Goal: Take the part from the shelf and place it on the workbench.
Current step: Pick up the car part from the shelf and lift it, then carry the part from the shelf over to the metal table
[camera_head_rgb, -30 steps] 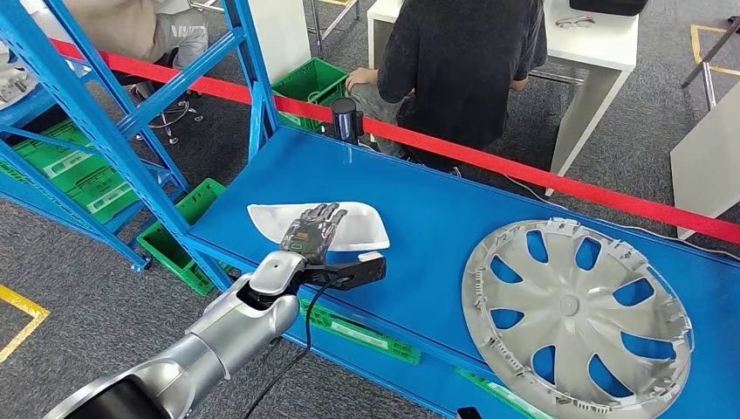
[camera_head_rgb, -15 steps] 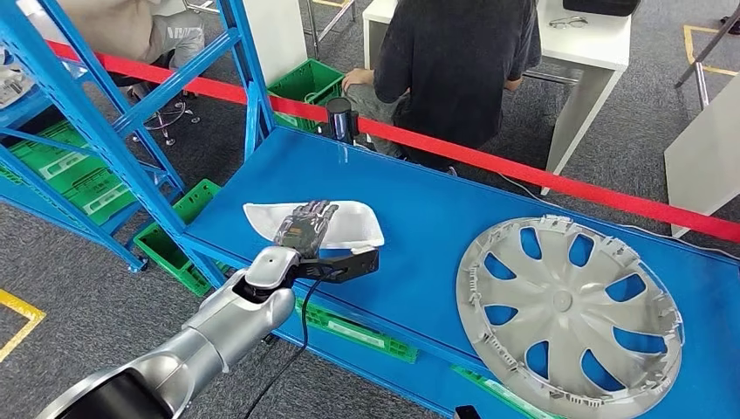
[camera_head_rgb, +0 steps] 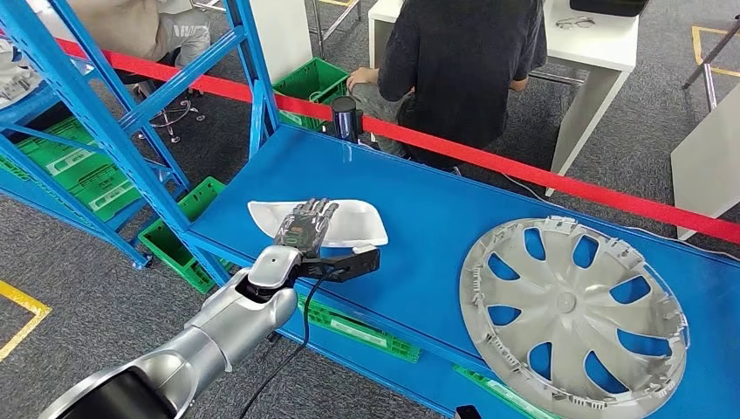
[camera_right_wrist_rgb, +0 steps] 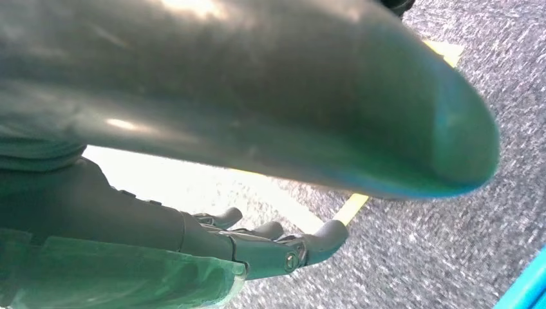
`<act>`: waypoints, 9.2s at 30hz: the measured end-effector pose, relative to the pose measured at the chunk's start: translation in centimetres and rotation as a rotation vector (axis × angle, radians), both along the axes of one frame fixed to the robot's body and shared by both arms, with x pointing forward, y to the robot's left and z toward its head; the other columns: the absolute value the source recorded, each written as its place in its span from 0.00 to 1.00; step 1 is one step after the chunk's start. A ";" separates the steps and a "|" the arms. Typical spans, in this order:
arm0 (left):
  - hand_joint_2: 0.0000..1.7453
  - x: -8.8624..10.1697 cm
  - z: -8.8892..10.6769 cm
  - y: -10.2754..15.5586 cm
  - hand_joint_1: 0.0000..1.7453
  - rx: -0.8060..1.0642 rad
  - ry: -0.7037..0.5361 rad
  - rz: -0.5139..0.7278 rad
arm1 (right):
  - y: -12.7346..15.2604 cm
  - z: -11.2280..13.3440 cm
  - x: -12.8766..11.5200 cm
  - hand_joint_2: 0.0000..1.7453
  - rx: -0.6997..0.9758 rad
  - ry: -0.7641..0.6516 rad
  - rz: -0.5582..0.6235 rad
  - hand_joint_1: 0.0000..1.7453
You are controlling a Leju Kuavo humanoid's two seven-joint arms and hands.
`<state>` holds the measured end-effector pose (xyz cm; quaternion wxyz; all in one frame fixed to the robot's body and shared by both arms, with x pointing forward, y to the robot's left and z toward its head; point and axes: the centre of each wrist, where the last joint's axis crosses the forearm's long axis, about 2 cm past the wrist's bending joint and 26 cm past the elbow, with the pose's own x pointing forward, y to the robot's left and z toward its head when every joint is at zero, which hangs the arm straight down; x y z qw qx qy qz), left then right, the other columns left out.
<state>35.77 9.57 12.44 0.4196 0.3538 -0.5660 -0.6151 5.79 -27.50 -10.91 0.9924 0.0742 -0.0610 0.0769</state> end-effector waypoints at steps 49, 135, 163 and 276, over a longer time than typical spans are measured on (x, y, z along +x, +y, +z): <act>1.00 1.4 1.3 0.8 1.00 -0.174 0.106 0.006 | 0.1 0.2 1.4 0.00 -0.035 -0.014 0.045 0.00; 1.00 -11.7 6.7 6.2 1.00 -1.983 1.160 -1.152 | -2.7 -0.4 -2.7 0.00 -0.031 -0.032 -0.012 0.00; 1.00 -13.2 2.2 7.0 1.00 -2.045 1.258 -1.127 | -3.9 -0.1 -0.6 0.00 -0.080 -0.064 0.000 0.00; 1.00 -13.1 2.7 7.0 1.00 -2.022 1.208 -1.221 | -4.6 0.5 2.3 0.00 -0.057 -0.093 0.129 0.00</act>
